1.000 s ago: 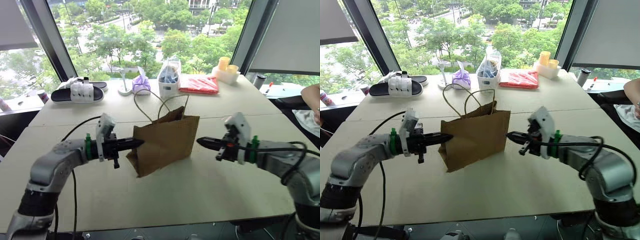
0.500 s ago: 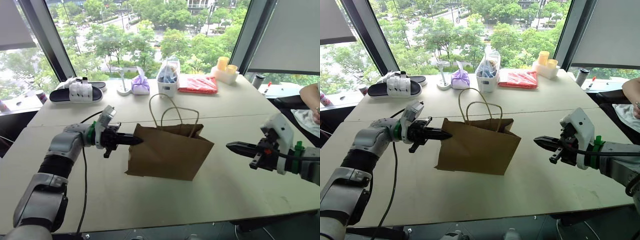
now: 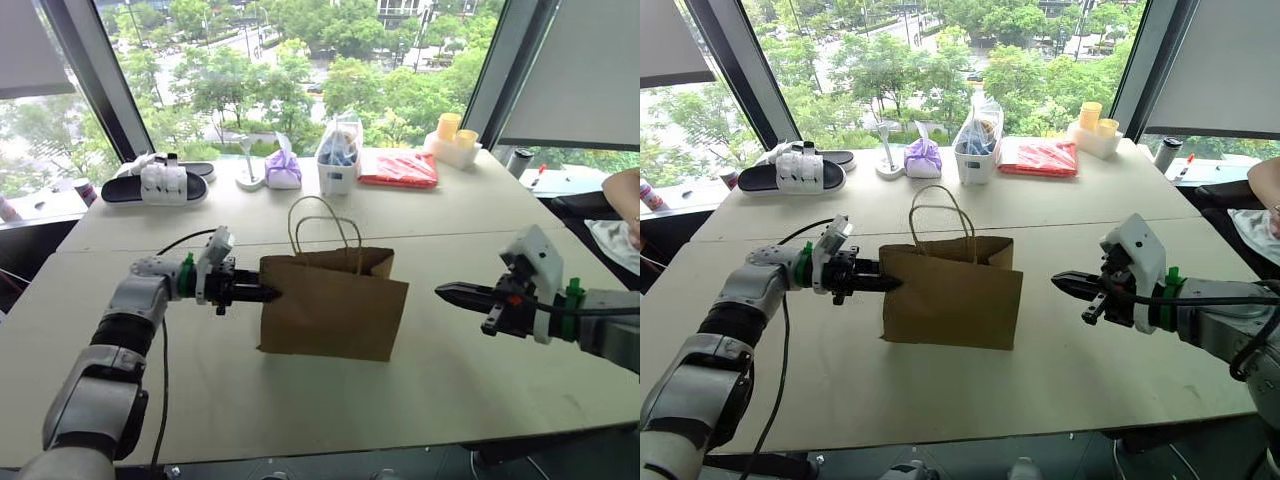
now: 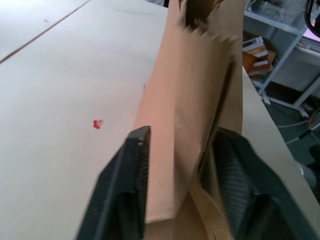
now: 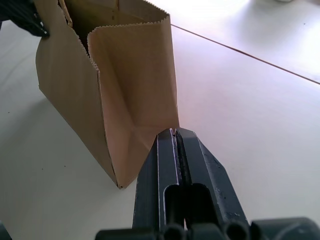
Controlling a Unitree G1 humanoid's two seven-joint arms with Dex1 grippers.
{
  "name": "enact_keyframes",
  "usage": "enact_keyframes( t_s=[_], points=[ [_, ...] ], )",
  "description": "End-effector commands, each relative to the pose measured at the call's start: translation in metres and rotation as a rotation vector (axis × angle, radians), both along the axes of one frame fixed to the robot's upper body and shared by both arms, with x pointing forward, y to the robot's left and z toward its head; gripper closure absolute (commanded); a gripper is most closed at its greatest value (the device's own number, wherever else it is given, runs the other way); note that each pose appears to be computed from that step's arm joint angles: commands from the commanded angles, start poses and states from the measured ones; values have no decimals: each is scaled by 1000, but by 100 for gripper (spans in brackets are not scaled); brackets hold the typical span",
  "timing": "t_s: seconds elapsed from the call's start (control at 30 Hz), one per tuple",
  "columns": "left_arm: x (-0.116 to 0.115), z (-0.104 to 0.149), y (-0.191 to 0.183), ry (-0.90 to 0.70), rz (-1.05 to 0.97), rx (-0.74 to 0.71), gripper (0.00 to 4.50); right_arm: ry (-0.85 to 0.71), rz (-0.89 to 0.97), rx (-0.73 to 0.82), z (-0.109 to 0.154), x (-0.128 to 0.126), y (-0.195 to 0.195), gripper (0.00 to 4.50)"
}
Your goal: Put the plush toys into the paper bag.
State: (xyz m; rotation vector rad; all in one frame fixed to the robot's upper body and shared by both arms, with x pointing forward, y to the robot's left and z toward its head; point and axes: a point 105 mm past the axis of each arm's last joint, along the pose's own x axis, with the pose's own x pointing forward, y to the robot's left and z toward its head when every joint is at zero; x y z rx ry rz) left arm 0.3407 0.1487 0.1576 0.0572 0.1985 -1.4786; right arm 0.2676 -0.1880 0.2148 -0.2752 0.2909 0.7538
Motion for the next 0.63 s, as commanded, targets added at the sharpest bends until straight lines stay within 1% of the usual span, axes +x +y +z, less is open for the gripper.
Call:
enact_keyframes(
  t_s=[0.03, 0.07, 0.1, 0.27, 0.4, 0.47, 0.57, 0.63],
  points=[
    [-10, 23, 6, -37, 2, -32, 61, -53, 16, -9, 11, 4, 1, 450],
    [-12, 25, 8, -29, 9, -40, 11, -52, 20, -9, 11, 4, 1, 450],
    [-17, 29, 12, -28, 19, -42, 5, -51, 23, -12, 10, 5, 0, 450],
    [-28, 49, 38, -58, 159, -41, 5, -35, 37, -24, 9, 5, -4, 450],
    [-36, 61, 51, -81, 239, -24, 5, -25, 48, -37, 9, 4, -6, 450],
    [-47, 65, 59, -69, 272, -1, 5, -11, 77, -37, 9, 0, -6, 450],
    [-69, 65, 67, -24, 309, 40, 5, 10, 130, -61, 10, -6, -6, 450],
    [-73, 66, 67, -9, 322, 34, 5, 16, 154, -53, 12, -8, -4, 450]
  ],
)
